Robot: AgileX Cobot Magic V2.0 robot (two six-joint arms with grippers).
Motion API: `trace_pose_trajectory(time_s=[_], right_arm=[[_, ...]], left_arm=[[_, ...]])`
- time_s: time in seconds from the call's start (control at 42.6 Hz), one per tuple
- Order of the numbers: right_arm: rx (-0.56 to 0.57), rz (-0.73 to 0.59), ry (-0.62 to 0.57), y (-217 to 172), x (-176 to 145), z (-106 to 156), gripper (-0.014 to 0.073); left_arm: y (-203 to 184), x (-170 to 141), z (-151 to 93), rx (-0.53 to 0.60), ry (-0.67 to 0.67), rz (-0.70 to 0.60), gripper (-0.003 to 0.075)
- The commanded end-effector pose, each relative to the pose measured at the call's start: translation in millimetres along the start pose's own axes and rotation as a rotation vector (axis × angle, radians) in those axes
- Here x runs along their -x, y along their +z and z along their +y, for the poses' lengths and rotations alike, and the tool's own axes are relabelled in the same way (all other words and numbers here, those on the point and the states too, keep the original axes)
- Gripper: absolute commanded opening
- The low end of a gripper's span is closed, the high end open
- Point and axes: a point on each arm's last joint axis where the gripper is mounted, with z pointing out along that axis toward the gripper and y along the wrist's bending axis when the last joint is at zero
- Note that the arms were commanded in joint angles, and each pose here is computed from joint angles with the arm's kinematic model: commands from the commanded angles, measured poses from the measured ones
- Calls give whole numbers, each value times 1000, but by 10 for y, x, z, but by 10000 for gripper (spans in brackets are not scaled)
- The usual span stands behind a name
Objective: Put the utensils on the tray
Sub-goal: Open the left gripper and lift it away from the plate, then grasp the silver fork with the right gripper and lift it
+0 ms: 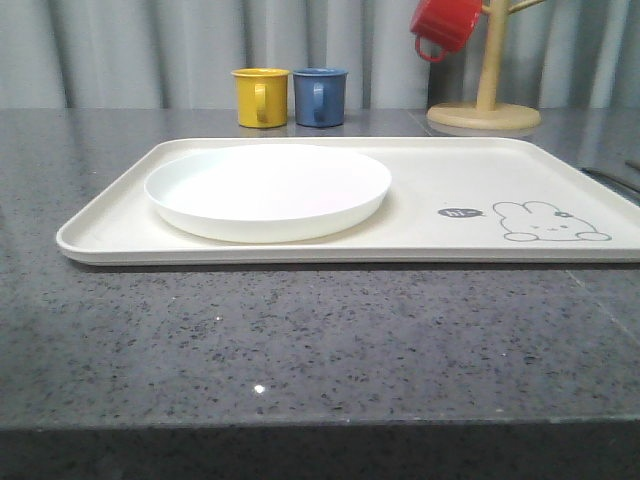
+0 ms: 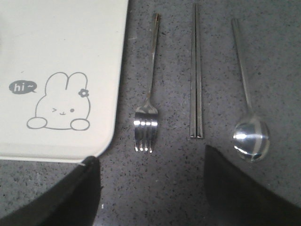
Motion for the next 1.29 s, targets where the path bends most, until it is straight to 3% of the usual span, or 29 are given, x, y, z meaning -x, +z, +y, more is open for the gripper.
trace_pose_trajectory(time_s=[0.0,0.469,0.868,1.267], right_arm=[[-2,-13,-10,8,257,11,498],[-28,341,-12,934,811,33,430],[-34,454,-13,1584,983,41,334],[-33,519,-8,1749,964,43,248]], left_arm=[[-64,110,-4,-4,-9,-86,450],[-64,110,-4,-4,-9,-86,450],[-64,110,-4,-4,-9,-86,449],[-64,111,-4,-4,-9,-88,449]])
